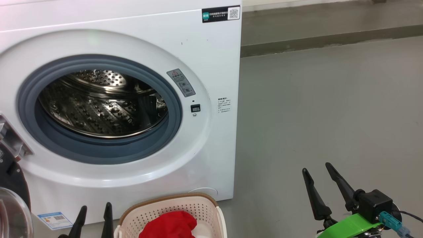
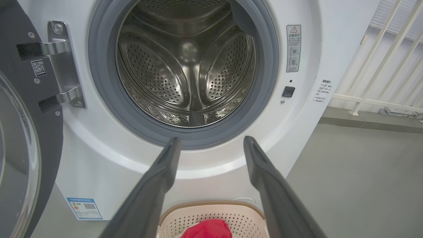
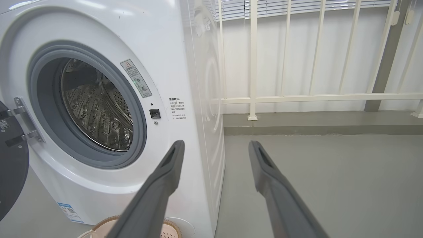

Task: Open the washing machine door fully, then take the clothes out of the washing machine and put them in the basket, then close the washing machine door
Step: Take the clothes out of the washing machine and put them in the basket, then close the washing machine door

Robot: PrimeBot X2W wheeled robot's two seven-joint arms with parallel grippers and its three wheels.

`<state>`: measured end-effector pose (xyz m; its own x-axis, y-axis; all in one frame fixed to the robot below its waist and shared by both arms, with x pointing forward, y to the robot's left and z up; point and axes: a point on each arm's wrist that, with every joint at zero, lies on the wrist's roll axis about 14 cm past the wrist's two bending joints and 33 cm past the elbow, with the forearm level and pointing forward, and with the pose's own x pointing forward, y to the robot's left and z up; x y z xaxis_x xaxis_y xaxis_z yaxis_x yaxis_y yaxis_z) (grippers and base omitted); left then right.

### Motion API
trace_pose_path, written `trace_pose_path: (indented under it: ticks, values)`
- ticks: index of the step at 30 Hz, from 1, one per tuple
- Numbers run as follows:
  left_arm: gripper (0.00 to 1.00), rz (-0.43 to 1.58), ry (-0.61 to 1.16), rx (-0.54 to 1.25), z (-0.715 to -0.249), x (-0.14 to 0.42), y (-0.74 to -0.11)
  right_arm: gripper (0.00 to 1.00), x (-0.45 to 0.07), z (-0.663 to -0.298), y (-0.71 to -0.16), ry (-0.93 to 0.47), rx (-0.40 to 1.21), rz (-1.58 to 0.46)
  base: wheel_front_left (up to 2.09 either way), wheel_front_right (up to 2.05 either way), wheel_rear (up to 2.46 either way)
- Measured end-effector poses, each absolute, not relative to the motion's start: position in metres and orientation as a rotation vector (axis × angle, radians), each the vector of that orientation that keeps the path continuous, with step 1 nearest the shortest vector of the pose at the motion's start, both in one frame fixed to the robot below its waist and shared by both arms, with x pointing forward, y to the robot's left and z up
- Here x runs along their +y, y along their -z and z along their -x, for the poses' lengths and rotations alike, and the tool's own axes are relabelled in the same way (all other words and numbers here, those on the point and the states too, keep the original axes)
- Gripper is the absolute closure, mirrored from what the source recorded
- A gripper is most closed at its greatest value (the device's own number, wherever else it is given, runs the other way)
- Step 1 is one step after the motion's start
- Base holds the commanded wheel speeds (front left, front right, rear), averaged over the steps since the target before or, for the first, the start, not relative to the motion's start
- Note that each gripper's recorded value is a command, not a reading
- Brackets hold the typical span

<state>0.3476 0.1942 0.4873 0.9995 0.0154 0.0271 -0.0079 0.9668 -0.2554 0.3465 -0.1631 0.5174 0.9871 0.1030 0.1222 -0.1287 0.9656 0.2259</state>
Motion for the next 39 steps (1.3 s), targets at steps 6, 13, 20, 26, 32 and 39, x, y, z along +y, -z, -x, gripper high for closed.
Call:
trace_pose_path:
  ticks: [6,13,20,26,32,39]
  values:
    - [0.00,0.244,-0.007,-0.041,-0.348,0.194,-0.491,0.00,-0.165,-0.345,-0.520,-0.112,-0.119,-0.235,0.00,0.00,0.00]
    - [0.00,0.235,-0.009,-0.026,-0.343,0.194,-0.486,0.00,-0.168,-0.346,-0.521,-0.106,-0.123,-0.235,0.00,0.00,0.00]
    - [0.00,0.218,-0.005,-0.026,-0.343,0.194,-0.487,0.00,-0.168,-0.346,-0.521,-0.105,-0.122,-0.235,-0.27,0.27,0.00]
    - [0.00,0.210,-0.001,-0.028,-0.344,0.193,-0.488,0.00,-0.168,-0.346,-0.520,-0.104,-0.119,-0.236,-1.12,1.12,0.00]
    - [0.00,0.211,-0.002,-0.027,-0.344,0.193,-0.487,0.00,-0.167,-0.346,-0.519,-0.106,-0.116,-0.235,-1.83,1.83,0.00]
    - [0.00,0.214,-0.004,-0.029,-0.343,0.194,-0.488,0.00,-0.163,-0.343,-0.511,-0.118,-0.091,-0.236,-1.53,1.53,0.00]
